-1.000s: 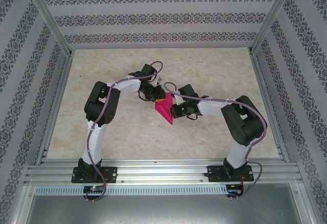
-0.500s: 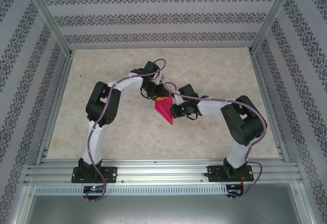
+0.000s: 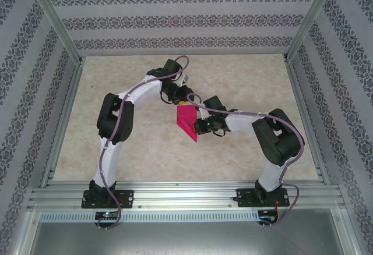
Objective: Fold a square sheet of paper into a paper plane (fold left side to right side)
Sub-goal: Third fold the triangle at the center of the table.
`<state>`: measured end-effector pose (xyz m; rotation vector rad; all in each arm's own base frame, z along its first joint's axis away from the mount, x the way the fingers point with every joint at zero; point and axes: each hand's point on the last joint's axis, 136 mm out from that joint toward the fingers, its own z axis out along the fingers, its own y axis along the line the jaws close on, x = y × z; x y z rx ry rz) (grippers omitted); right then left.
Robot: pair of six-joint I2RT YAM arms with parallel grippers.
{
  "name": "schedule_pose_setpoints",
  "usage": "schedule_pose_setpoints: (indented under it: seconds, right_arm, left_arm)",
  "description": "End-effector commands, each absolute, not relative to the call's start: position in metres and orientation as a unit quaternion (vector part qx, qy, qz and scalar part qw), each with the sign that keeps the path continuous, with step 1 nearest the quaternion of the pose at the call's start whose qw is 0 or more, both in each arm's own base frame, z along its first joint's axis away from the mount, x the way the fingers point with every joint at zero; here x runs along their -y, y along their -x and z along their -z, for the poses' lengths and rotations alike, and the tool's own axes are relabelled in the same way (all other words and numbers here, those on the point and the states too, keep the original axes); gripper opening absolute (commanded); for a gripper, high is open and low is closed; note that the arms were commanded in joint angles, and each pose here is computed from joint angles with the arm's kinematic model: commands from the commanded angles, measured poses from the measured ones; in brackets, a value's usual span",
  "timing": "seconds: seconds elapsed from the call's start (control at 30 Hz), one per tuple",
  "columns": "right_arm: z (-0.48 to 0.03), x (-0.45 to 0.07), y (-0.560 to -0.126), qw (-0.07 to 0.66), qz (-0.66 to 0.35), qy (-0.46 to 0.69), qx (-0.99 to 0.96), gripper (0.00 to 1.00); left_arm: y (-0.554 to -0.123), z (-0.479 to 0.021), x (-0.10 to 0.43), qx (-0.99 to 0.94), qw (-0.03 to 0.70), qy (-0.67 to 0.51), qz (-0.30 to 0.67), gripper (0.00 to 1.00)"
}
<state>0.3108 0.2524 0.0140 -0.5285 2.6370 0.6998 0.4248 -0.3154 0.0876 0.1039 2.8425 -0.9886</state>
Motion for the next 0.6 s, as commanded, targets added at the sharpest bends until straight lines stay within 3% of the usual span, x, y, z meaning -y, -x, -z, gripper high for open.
schedule_pose_setpoints:
  seconds: [0.0, 0.23, 0.57]
  right_arm:
    - [0.010, -0.240, -0.298, 0.144, -0.219, 0.186, -0.947, 0.04]
    - [0.011, -0.240, -0.298, 0.142, -0.218, 0.187, -0.947, 0.04]
    - [0.011, -0.239, -0.299, 0.142, -0.215, 0.187, -0.948, 0.04]
  left_arm:
    - [-0.416, -0.113, 0.305, -0.937, 0.085, -0.037, 0.337, 0.36]
    - [-0.380, -0.102, 0.298, -0.929, 0.071, -0.017, 0.363, 0.28]
    - [-0.363, -0.092, 0.320, -0.918, 0.049, -0.024, 0.393, 0.24]
